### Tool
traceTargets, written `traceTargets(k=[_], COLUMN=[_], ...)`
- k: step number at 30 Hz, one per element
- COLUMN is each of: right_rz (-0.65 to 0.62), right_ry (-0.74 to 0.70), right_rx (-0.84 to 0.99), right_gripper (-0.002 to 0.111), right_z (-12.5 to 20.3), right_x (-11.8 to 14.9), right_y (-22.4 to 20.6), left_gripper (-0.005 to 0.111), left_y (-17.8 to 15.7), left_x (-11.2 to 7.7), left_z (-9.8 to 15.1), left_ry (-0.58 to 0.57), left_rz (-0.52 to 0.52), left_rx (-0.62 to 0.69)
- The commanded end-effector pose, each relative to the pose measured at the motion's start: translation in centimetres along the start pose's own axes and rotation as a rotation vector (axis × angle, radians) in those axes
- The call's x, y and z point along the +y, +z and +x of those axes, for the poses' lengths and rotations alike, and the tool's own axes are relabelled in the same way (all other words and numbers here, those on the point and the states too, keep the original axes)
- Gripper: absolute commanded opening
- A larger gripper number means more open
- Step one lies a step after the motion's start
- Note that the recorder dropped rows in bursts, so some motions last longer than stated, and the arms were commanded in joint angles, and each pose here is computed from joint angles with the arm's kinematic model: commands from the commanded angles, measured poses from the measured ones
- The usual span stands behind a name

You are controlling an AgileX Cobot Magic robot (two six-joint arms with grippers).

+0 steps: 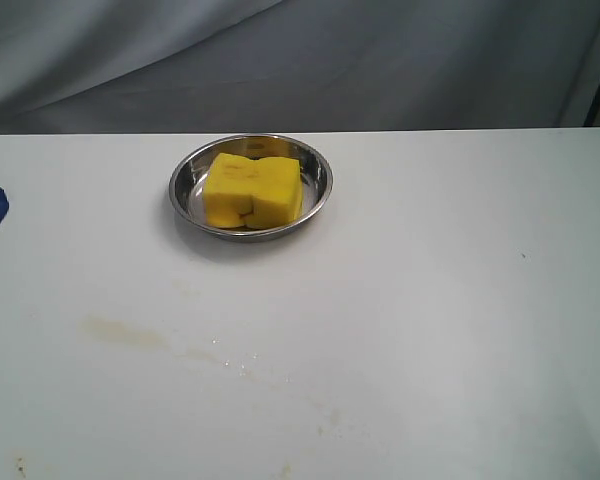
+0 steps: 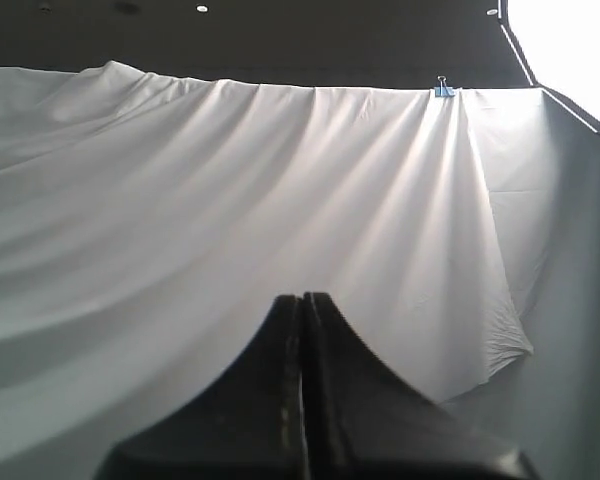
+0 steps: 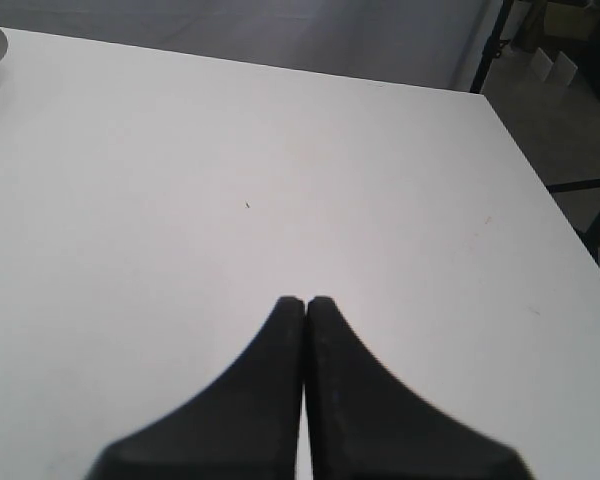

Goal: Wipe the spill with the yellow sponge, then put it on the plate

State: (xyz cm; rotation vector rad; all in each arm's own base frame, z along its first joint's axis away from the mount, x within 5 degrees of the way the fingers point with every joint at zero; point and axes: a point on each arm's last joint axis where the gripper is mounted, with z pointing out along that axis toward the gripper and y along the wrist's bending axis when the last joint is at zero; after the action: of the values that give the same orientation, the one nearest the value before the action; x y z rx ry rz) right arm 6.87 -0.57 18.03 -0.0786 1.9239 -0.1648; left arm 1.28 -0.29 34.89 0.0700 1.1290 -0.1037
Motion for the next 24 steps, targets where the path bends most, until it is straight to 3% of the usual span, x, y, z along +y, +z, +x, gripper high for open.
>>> traceTargets(k=[1,5,13,24], right_rz=[0.002,0.002,0.002,0.002], right_ry=[0.007,0.007,0.007,0.007], right_rx=[-0.001,-0.001,-0.001,-0.001], right_gripper=[0.000,0.000,0.000,0.000], right_z=[0.1,0.1,0.1,0.1], right_x=[0.0,0.0,0.0,0.0], right_y=[0.1,0.1,0.1,0.1], left_gripper=[0.000,0.000,0.000,0.000], left_y=[-0.1,0.0,-0.1,-1.5], left_x=[0.0,0.1,0.3,0.3], left_z=[0.4,1.6,7.1,13.6], left_ry=[-0.005,-0.025,-0.096,-0.040], left_rz=[0.002,-0.010,-0.042,-0.040], left_rx=[0.017,0.057,0.218,0.429])
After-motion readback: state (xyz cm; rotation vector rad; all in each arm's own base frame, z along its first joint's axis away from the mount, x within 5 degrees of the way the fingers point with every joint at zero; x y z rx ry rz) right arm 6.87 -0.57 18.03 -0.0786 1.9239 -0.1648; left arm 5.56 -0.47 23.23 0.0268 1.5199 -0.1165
